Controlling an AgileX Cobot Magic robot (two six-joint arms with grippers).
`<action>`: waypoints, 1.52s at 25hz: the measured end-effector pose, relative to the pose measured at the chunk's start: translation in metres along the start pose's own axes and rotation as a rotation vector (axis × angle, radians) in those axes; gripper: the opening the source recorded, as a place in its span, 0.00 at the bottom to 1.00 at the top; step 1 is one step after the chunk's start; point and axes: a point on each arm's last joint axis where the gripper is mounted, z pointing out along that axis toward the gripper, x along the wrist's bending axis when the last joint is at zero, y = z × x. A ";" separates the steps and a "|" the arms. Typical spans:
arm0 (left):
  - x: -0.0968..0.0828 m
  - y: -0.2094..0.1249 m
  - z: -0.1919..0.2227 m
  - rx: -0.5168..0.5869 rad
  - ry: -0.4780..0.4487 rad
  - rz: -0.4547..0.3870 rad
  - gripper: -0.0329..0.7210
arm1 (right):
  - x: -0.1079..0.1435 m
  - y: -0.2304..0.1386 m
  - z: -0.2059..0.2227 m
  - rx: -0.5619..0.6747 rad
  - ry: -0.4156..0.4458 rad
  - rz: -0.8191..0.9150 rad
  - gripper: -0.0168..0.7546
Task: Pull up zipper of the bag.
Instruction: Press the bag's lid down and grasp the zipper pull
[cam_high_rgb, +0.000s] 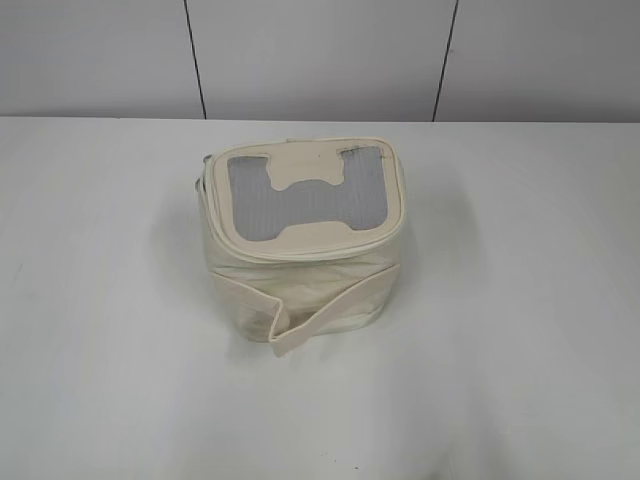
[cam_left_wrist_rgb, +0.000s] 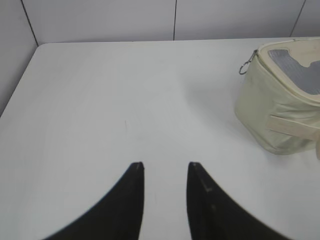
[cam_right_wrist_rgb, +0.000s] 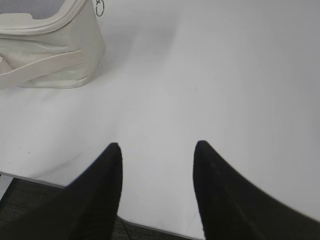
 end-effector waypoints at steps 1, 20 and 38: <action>0.000 0.000 0.000 0.000 0.000 0.000 0.36 | 0.000 0.000 0.000 0.000 0.000 0.000 0.50; 0.000 0.000 0.000 0.000 0.000 0.000 0.36 | 0.001 0.000 0.000 -0.001 0.006 0.003 0.50; 0.000 0.000 0.000 0.000 0.001 0.000 0.36 | 0.013 0.100 0.146 0.118 0.434 -0.050 0.50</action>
